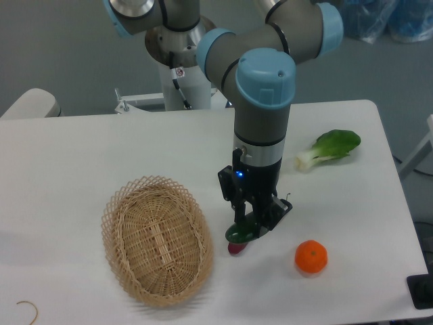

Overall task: Place the cucumber in the basket
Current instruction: 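Lift the held green cucumber up from the table with the gripper, then carry the cucumber over the wicker basket and lower it inside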

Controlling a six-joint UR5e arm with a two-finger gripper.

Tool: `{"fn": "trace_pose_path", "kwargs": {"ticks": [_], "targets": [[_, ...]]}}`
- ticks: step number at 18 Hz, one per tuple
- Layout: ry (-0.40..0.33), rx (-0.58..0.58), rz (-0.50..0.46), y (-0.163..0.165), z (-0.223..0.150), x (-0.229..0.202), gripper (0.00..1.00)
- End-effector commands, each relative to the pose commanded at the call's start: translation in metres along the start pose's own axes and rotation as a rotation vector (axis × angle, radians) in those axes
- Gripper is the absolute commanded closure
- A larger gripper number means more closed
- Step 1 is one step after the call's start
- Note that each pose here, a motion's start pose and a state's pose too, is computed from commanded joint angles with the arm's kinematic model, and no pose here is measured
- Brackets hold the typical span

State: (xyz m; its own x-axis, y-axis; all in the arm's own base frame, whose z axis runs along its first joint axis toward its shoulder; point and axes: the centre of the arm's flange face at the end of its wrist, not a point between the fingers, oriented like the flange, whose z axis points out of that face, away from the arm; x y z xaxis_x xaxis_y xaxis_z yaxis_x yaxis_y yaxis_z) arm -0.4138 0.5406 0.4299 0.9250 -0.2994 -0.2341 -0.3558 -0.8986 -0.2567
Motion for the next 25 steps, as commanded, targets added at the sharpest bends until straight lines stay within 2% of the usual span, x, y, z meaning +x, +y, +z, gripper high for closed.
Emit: {"fn": "trace_pose_path", "kwargs": {"ticks": [9, 13, 15, 20, 25], "targets": [[0.014, -0.013, 0.003, 0.000, 0.004, 0.008, 0.63], [0.022, -0.034, -0.025, -0.017, 0.012, 0.026, 0.63], [0.025, -0.056, -0.081, -0.027, 0.017, 0.038, 0.63], [0.027, -0.123, -0.315, -0.057, 0.039, 0.081, 0.63], [0.031, -0.165, -0.488, -0.083, 0.061, 0.120, 0.63]]}}
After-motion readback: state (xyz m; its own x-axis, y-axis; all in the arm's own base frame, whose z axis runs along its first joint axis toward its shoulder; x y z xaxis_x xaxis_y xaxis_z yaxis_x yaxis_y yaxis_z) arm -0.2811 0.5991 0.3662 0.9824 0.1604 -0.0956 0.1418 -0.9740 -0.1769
